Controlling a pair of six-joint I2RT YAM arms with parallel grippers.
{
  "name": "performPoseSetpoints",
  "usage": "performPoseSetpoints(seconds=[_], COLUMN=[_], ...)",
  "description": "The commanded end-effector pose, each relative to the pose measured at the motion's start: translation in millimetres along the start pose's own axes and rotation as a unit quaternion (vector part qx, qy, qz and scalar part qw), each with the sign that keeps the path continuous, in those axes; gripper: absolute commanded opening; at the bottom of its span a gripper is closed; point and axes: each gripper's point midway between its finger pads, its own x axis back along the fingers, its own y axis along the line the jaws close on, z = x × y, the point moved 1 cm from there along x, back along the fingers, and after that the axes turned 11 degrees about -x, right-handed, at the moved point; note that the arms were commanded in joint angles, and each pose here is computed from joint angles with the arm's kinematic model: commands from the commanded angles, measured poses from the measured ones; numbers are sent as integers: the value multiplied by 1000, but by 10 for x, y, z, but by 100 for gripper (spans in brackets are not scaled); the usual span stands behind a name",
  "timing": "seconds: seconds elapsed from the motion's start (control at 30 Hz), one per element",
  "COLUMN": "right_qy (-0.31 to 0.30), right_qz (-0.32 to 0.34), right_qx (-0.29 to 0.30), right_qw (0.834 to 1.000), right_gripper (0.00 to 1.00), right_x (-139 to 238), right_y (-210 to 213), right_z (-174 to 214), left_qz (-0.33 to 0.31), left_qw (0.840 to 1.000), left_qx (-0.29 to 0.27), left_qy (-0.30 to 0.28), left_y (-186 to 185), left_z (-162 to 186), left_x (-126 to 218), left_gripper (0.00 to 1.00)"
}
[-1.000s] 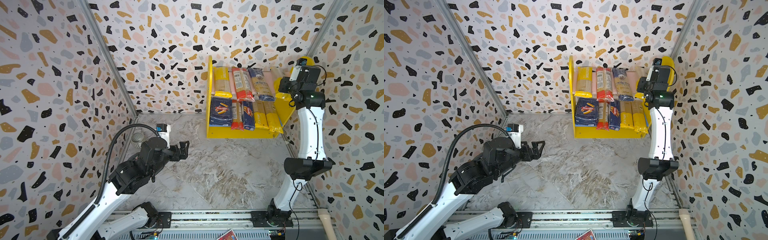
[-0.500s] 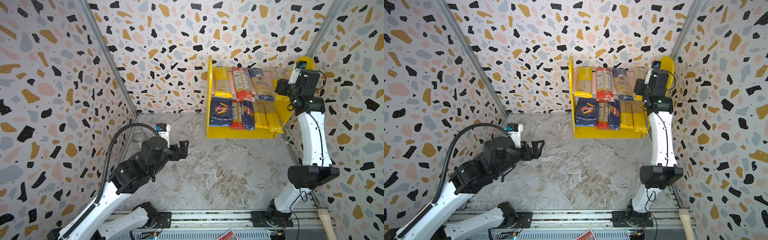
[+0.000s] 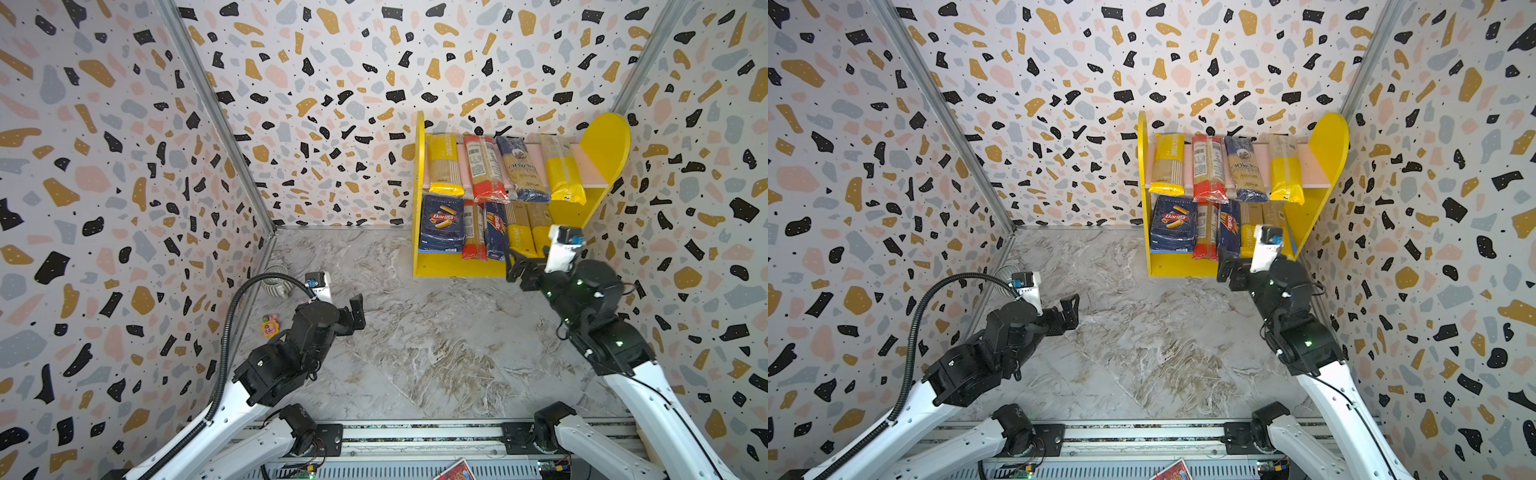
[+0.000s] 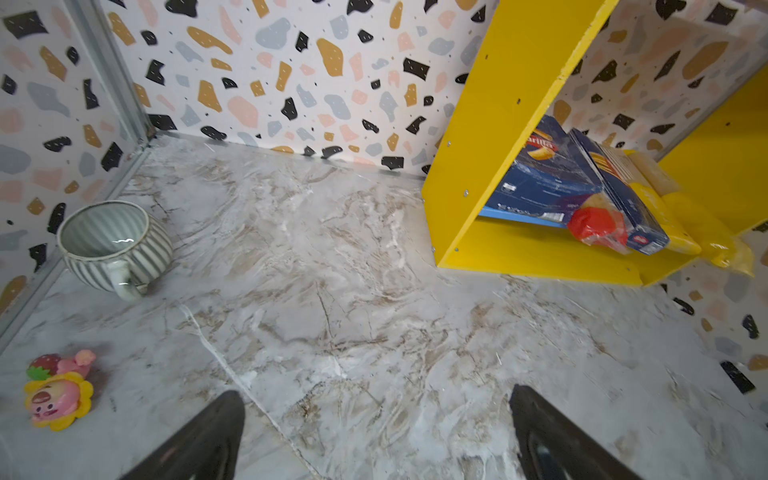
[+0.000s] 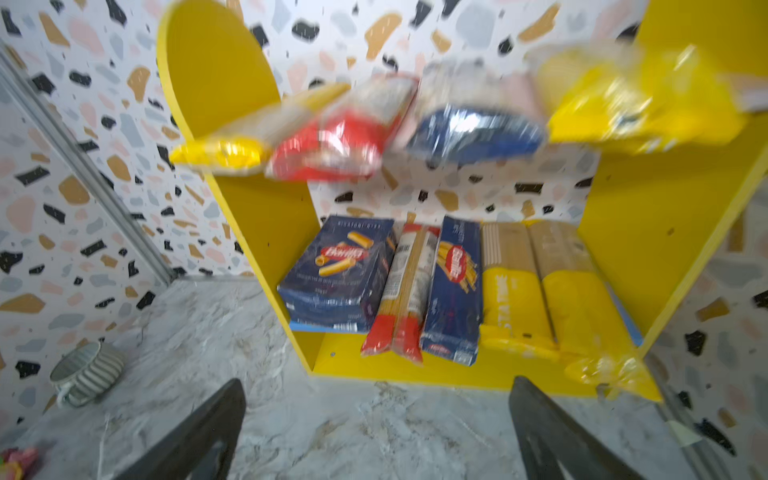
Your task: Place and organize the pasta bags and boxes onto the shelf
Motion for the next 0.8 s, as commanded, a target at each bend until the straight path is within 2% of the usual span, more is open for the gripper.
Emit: performPoseSetpoints(seconds=[0.0,0.1,0.2,0.37,0.47,0.57,0.77], right_qy=[31,48,44,-41,-68,-88,-109], right_qz=[30,7,-16,-1,25,44,61], right_qx=[-18,16,61,79,83,80,47], right_qw=[999,999,997,996,994,992,991], right_gripper=[99,99,99,99,99,99,99], right_x=[-108,-160,-158,-149,-162,-198,-389], right_y=[-183,-258,-295,-461,-591,-701,-973], right_z=[528,970,1261,1308,1348,1370,1298], left_qz=[-51,-86,-107,-129,-193,-280,-380], left_qw=[995,991,988,977,962,941,907], left_qx=[33,36,14,16,-19,-67,-70], left_qy=[-78,-94,-108,-167,-193,-179,-165], left_y=[174,247,249,319,477,636,895], left_z=[-211,-147,-39,31,49,131,363], left_x=[15,-73,-205,-224,-196,-219,-378], left_gripper=[100,99,100,99,99,99,99])
